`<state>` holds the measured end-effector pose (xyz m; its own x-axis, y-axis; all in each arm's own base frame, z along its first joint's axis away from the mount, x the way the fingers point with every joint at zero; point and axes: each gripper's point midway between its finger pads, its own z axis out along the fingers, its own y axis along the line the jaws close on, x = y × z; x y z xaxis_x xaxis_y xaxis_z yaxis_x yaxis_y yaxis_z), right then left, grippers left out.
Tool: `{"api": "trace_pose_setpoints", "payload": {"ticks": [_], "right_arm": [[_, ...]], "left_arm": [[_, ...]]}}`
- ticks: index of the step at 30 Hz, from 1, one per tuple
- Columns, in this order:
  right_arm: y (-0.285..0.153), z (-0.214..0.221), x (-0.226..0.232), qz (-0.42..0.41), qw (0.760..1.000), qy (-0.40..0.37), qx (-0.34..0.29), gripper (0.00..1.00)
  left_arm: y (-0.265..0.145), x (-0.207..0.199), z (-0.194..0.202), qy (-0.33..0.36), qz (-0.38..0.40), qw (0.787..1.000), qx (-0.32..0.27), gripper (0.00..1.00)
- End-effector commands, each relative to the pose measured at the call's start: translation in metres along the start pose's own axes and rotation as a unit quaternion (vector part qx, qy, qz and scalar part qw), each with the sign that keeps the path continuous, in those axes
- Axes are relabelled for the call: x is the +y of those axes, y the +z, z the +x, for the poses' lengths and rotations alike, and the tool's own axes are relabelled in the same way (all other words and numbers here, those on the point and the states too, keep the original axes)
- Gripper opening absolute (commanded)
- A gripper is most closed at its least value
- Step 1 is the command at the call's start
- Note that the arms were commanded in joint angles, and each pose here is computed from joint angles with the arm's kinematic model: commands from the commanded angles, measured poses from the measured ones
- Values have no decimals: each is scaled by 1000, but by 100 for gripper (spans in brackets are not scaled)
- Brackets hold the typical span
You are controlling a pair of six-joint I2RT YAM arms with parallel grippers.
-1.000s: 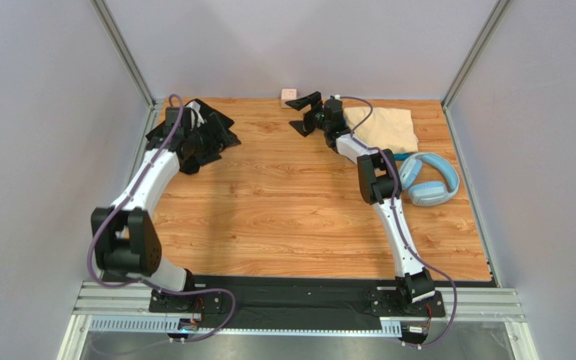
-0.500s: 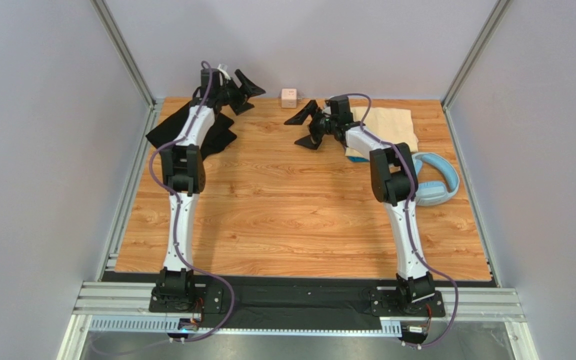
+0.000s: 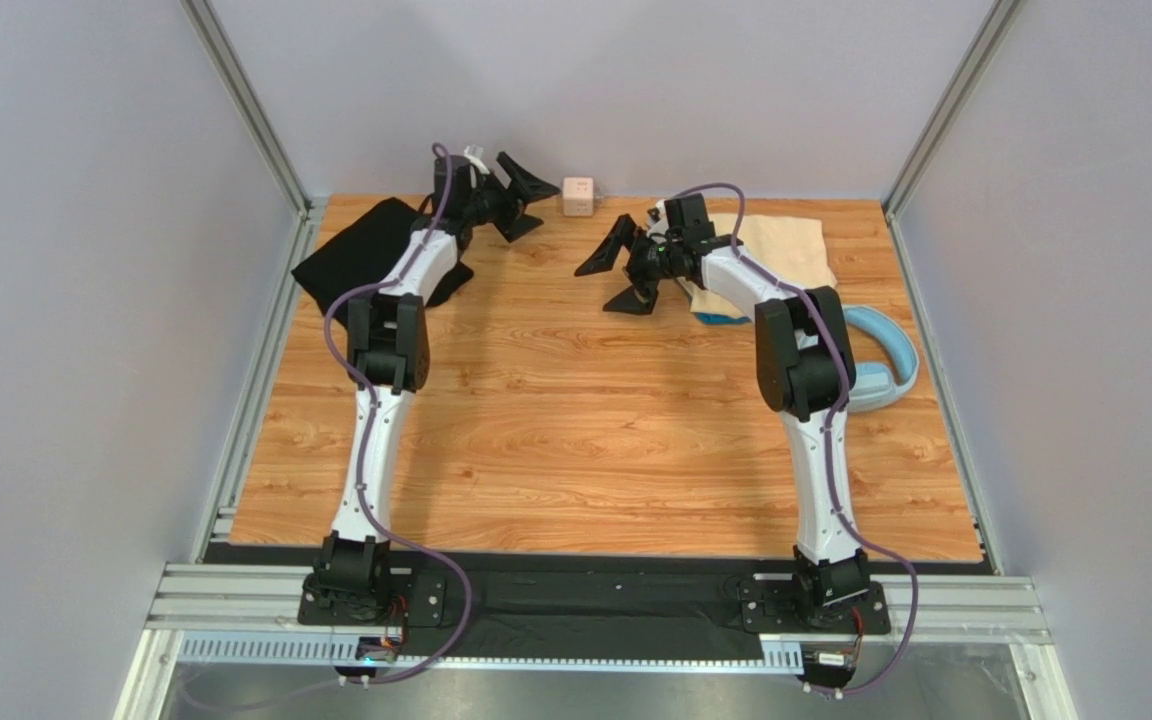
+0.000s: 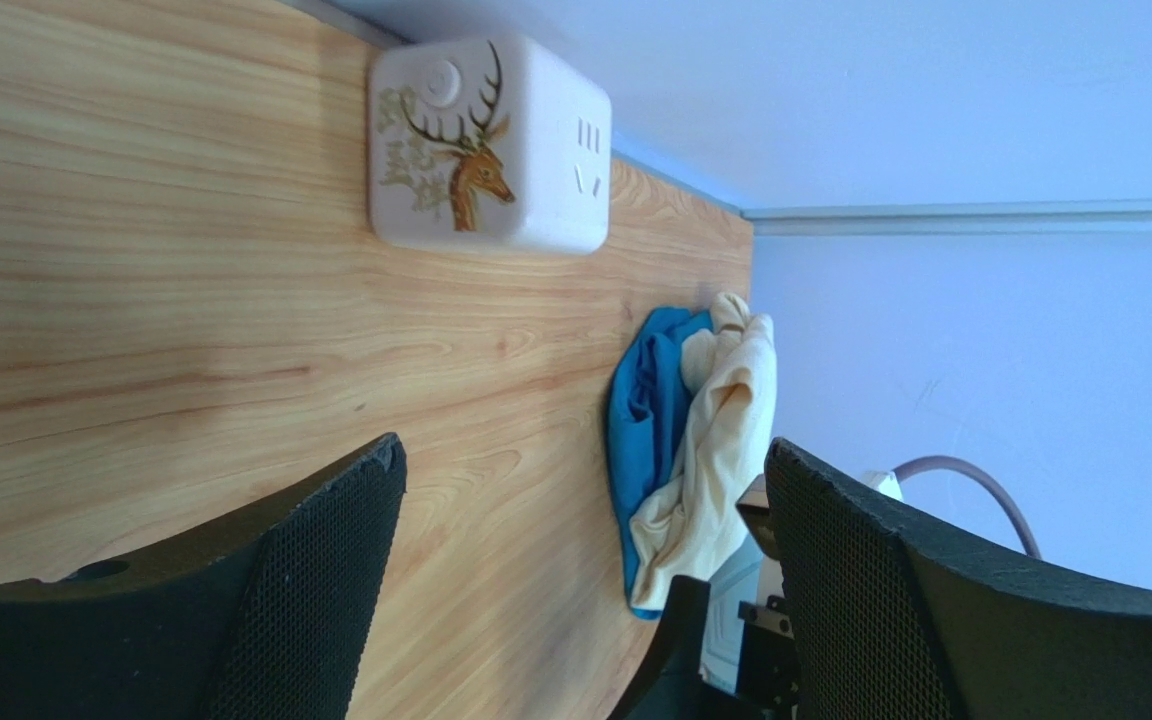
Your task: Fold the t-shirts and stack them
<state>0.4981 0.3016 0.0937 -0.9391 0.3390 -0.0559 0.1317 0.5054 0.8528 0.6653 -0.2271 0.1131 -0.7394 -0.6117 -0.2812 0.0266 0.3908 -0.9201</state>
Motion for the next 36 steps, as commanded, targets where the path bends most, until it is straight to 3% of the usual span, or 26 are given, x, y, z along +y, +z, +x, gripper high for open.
{"api": "trace_pose_setpoints", "payload": {"ticks": [1, 6, 11, 12, 13, 14, 15, 16, 17, 21, 23, 28, 36], "right_arm": [[-23, 11, 12, 14, 999, -42, 11, 100], [-47, 7, 15, 44, 997, -70, -5, 100], [-88, 10, 17, 121, 986, -116, -22, 100], [-96, 10, 16, 137, 983, -120, -29, 100], [-106, 16, 7, 166, 980, -110, -29, 100], [-126, 8, 6, 200, 971, -113, -67, 100], [-137, 9, 1, 214, 969, -103, -73, 100], [-146, 15, -11, 228, 967, -88, -74, 100], [-170, 9, -9, 236, 962, -81, -108, 100], [-225, 4, -26, 286, 939, -85, -172, 100], [-253, 2, -31, 312, 924, -82, -206, 100], [-288, 12, -51, 329, 917, -26, -222, 100], [-350, 20, -87, 384, 886, 14, -261, 100]], "left_arm": [[14, -10, 17, 5, 22, 1000, 8, 95], [13, -11, 14, 7, 18, 1000, -1, 95], [2, -15, 35, 19, 4, 999, 30, 95], [-7, -33, 35, 44, 12, 998, 31, 95], [-14, -8, 56, 17, -30, 997, 63, 95], [-21, -7, 66, 18, -37, 996, 79, 95], [-35, -30, 68, 41, -24, 995, 82, 95], [-46, -6, 89, 23, -56, 993, 105, 95], [-56, -7, 97, 29, -66, 991, 110, 95], [-112, -15, 120, 90, -126, 977, 144, 96], [-129, -19, 124, 104, -139, 974, 148, 96], [-170, -37, 145, 109, -138, 972, 153, 96], [-215, -50, 161, 151, -145, 966, 152, 96]]}}
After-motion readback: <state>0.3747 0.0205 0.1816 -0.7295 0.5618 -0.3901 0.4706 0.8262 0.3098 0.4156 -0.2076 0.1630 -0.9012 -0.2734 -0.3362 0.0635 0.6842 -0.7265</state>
